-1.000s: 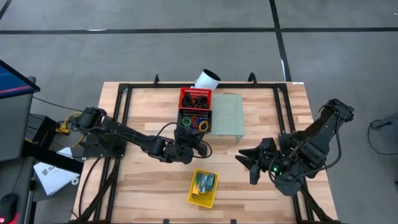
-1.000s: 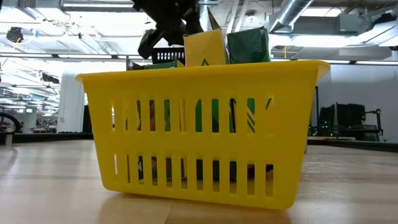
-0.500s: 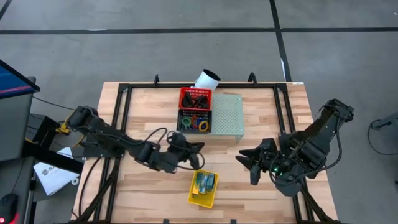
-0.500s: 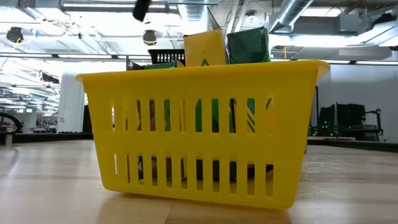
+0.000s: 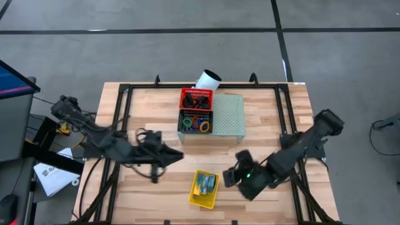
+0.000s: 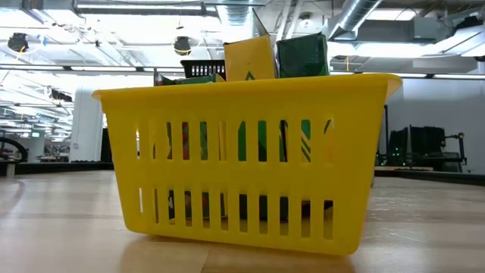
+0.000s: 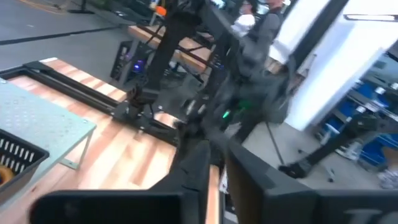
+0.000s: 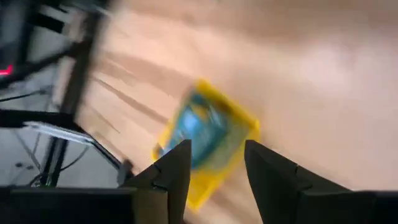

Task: Pick & Place Office Desk Supplies
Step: Put the yellow bin on the shelf

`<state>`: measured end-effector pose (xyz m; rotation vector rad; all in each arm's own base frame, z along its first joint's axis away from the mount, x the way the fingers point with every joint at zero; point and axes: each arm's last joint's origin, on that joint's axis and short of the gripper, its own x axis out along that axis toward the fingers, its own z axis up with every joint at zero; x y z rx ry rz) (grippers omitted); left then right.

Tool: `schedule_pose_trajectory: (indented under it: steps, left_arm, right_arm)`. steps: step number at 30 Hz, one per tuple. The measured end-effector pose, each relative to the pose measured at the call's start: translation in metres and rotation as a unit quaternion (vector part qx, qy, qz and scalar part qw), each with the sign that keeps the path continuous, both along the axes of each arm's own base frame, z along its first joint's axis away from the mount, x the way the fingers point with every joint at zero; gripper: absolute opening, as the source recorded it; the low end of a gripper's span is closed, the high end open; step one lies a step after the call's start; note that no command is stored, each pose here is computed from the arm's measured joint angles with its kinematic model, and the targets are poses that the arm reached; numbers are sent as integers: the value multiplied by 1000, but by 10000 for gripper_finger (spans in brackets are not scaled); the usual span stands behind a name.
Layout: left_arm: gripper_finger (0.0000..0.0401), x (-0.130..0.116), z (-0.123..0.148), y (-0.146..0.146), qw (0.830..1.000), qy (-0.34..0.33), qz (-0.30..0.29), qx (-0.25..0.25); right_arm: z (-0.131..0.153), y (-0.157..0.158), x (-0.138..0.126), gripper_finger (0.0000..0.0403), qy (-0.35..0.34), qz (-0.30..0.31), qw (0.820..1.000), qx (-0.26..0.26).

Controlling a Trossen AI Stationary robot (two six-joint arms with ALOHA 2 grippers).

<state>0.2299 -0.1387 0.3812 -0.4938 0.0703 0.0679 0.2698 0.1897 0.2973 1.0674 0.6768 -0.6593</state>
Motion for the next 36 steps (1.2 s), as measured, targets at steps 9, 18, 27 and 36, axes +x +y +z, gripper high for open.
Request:
schedule_pose_trajectory:
  steps: [9, 18, 27, 36]
  left_arm:
    - [129, -50, 14, 0, 999, 17, -28, 21]
    - [166, -57, 10, -2, 997, 40, -43, 54]
    - [169, -59, 10, -5, 995, 41, -66, 70]
    - [164, -63, 9, -9, 993, 41, -81, 72]
  right_arm:
    - [-49, 75, 12, 160, -7, -77, 986, 151]
    - [-67, 81, 57, 173, 69, -114, 976, 172]
    - [-94, 76, 83, 159, 101, -137, 968, 183]
    - [-104, 76, 79, 153, 136, -140, 966, 167]
